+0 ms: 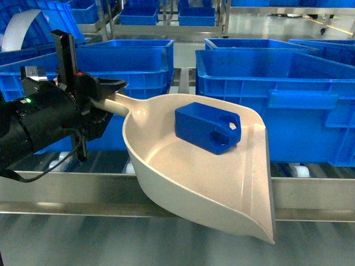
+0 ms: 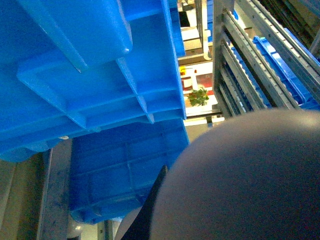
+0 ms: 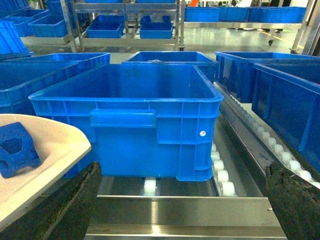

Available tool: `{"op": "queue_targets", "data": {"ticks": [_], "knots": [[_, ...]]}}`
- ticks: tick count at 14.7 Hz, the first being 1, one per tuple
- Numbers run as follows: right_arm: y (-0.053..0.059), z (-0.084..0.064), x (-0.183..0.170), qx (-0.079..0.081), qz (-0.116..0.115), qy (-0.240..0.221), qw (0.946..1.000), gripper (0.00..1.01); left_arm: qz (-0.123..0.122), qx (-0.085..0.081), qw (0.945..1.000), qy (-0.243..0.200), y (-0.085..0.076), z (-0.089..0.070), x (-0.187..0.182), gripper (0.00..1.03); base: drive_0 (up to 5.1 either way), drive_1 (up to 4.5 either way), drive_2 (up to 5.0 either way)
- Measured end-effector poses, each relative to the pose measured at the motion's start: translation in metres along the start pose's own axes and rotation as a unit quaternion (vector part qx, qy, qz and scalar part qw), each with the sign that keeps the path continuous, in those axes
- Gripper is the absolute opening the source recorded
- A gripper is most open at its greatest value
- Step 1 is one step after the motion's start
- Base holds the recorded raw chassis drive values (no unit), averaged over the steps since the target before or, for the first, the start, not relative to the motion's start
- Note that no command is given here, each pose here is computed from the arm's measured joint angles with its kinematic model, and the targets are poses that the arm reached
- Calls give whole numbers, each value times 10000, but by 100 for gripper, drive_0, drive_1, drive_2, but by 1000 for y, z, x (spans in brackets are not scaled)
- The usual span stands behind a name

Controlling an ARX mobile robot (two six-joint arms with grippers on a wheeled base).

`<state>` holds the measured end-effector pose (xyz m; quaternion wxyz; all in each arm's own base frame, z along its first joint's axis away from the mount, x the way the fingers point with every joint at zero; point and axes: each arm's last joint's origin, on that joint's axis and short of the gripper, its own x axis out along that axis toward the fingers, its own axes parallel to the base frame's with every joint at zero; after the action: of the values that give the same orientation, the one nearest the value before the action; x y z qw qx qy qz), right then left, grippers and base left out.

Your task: Place part in tray to right shelf

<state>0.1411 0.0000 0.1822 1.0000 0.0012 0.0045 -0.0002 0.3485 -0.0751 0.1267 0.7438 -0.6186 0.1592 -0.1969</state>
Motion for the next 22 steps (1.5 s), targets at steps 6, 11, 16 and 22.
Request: {"op": "queue_targets", "data": {"ticks": [6, 11, 16, 22], "knots": [[0, 0, 0, 0, 0, -2, 10000, 98, -321, 2, 9930, -1135, -60, 1, -15, 13, 0, 0, 0], [0, 0, 0, 0, 2, 4, 10000, 98, -474, 209, 9772, -2058, -112, 56, -14, 13, 0, 0, 0], [0, 0, 0, 0, 0, 4, 10000, 98, 1756, 787, 8816, -4310, -152, 148, 66, 13, 0, 0, 0], [0, 0, 0, 0, 0, -4, 10000, 98, 1807, 2541, 8305, -4616, -206, 123, 52, 13, 0, 0, 0]]}}
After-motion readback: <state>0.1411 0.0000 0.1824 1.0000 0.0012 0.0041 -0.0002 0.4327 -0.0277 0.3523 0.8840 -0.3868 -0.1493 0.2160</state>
